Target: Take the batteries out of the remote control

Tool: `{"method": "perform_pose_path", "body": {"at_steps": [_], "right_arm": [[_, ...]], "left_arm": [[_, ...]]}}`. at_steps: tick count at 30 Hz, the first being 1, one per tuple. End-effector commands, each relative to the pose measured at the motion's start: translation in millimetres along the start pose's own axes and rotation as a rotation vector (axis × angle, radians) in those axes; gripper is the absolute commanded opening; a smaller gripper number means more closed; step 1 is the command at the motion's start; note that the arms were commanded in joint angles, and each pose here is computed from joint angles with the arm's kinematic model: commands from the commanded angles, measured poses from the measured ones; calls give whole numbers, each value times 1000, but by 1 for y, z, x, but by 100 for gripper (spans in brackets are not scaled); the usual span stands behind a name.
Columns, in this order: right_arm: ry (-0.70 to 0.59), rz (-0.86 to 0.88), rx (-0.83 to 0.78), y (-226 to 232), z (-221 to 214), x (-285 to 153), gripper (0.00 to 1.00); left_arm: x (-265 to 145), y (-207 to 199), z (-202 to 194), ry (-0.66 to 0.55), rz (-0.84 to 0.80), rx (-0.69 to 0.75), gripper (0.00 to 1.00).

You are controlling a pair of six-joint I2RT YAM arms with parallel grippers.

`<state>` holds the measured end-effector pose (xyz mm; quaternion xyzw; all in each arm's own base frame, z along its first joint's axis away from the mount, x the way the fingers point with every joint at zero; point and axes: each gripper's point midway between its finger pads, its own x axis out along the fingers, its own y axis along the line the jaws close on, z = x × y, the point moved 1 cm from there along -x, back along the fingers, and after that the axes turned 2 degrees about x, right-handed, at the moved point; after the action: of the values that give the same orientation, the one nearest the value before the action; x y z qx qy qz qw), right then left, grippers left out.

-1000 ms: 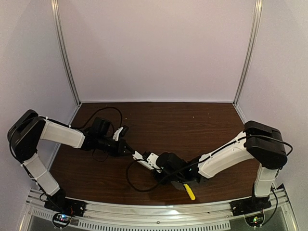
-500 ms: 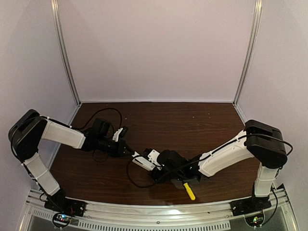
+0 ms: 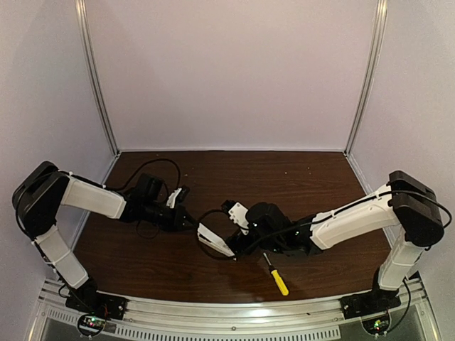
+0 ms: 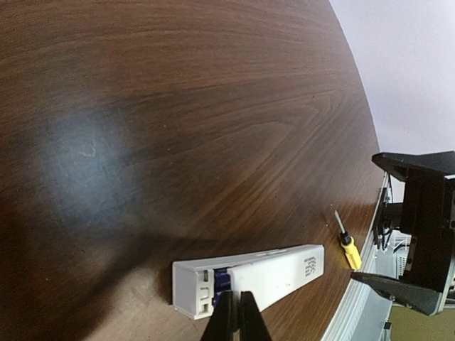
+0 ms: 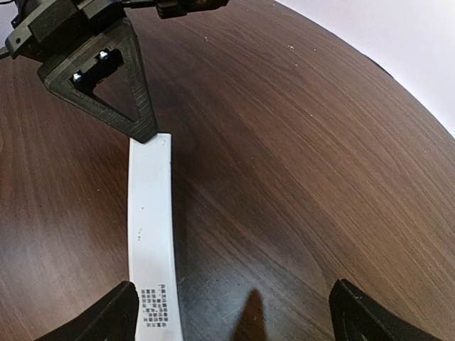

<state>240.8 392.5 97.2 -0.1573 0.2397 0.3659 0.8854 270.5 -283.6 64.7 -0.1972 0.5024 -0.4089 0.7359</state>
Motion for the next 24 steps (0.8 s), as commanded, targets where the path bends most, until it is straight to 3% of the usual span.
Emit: {"method": "perform_pose_path", "body": {"at_steps": [1,24], "right_arm": [[2,23,3,-13,3,-15,94],[-41,17,49,-30,9,-37,94]], "left_arm": [[-6,-10,12,-16,-14,11,0],[-13,-49,32,-61,-159,20,0]]}}
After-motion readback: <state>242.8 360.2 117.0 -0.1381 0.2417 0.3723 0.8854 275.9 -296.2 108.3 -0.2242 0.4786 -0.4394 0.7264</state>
